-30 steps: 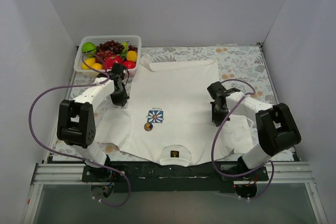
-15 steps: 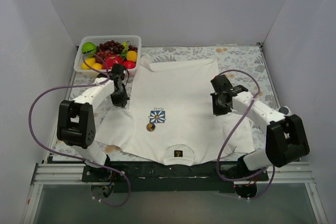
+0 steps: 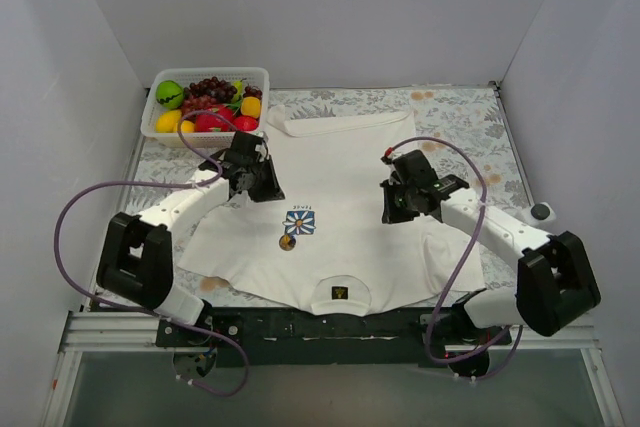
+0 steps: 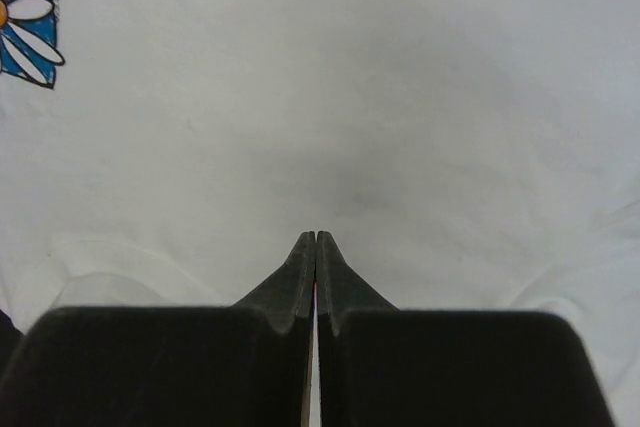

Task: Pin the brooch onto the clothing

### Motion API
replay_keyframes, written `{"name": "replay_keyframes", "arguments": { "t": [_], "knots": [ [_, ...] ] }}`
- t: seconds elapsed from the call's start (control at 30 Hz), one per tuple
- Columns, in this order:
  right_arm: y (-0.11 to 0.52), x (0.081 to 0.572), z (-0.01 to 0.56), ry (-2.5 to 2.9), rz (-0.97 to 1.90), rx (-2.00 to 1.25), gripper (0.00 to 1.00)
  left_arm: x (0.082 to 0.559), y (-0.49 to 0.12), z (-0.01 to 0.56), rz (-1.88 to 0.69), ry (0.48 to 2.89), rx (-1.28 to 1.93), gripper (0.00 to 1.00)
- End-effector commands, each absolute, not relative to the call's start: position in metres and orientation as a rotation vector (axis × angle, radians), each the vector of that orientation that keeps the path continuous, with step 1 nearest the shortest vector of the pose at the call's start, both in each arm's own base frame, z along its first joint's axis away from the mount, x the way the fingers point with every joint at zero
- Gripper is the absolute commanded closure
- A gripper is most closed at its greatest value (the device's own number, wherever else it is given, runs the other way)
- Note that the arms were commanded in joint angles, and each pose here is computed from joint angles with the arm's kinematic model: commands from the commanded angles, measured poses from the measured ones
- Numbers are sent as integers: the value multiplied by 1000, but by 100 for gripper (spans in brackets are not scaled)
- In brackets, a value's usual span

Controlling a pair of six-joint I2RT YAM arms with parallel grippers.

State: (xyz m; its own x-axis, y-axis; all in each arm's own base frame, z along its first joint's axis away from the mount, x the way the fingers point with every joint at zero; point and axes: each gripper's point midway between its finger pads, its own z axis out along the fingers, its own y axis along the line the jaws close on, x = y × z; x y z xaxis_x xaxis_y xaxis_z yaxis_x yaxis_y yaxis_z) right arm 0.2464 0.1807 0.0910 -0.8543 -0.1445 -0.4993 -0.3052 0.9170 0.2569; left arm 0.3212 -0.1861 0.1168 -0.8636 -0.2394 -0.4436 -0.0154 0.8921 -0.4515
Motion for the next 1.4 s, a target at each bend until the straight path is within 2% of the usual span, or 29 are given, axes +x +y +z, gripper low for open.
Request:
{"name": "replay_keyframes", "arguments": {
  "t": [0.0, 0.27, 0.53, 0.67, 0.87, 1.03, 1.13, 1.27, 1.33, 1.37],
  "knots": [
    [180, 229, 57, 2722, 414, -318, 99, 300, -197, 82, -660, 2636, -270, 100],
    [146, 194, 8, 2927, 209, -229, 99, 248, -182, 28, -625, 2784, -374, 100],
    [122, 167, -1, 2993, 92, -101, 99, 212, -170, 16, -611, 2845, -468, 100],
    [128, 175, 12, 2948, 133, -97, 99, 215, -163, 21, -572, 2798, -447, 100],
    [154, 217, 57, 2764, 272, -152, 99, 265, -173, 74, -591, 2618, -356, 99],
    [170, 232, 78, 2678, 364, -179, 99, 323, -186, 121, -574, 2483, -318, 81],
    [176, 233, 74, 2685, 396, -189, 99, 346, -197, 116, -574, 2497, -293, 67],
    [182, 231, 69, 2692, 444, -207, 99, 385, -220, 124, -624, 2474, -248, 53],
    [186, 231, 67, 2689, 472, -216, 99, 394, -229, 107, -626, 2518, -221, 48],
    [188, 231, 68, 2684, 484, -223, 99, 401, -232, 105, -625, 2523, -213, 42]
  ]
}}
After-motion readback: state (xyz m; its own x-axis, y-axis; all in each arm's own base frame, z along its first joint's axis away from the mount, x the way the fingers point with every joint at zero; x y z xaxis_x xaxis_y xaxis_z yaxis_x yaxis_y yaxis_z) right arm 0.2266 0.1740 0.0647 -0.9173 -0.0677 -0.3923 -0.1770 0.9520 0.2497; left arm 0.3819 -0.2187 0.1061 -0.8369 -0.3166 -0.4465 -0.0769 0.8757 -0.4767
